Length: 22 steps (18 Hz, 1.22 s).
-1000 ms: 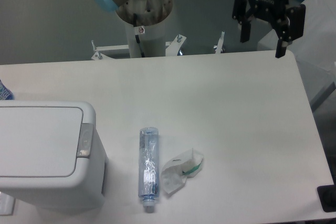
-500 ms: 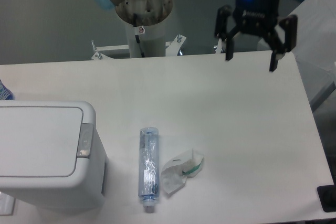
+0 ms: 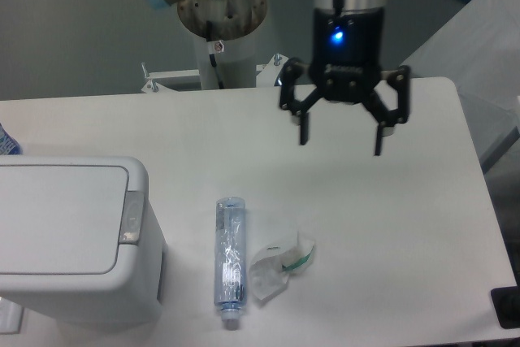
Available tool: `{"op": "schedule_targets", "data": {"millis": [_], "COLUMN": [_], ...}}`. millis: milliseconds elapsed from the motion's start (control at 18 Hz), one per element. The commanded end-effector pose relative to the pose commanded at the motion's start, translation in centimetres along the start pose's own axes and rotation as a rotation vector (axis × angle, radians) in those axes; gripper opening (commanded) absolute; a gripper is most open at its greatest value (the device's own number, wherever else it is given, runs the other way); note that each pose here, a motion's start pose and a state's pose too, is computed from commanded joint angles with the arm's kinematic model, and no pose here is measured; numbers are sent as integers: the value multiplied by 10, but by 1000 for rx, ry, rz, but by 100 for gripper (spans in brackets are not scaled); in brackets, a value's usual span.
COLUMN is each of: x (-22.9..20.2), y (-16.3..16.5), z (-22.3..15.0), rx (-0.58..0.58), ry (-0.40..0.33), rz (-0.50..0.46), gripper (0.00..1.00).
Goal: Open the trash can
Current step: 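Move the gripper over the white trash can's lid edge and lower it, then press the gripper down on the lid's push button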
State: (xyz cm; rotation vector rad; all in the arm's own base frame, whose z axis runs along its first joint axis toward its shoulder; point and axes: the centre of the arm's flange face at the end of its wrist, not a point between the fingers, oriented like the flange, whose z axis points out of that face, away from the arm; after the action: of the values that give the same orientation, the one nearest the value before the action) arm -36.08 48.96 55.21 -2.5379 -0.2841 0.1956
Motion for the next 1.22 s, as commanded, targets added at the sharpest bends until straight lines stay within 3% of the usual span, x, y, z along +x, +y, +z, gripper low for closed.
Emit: {"op": "schedule_targets", "data": {"millis": [167,667,1222], "x": [23,78,107], "y": [-4,-33,-35], "z": [9,53,83], "rx": [-9,28,-11], "ry": [24,82,123], "rz": [-39,-373,-387], "gripper": [100,100,100]}}
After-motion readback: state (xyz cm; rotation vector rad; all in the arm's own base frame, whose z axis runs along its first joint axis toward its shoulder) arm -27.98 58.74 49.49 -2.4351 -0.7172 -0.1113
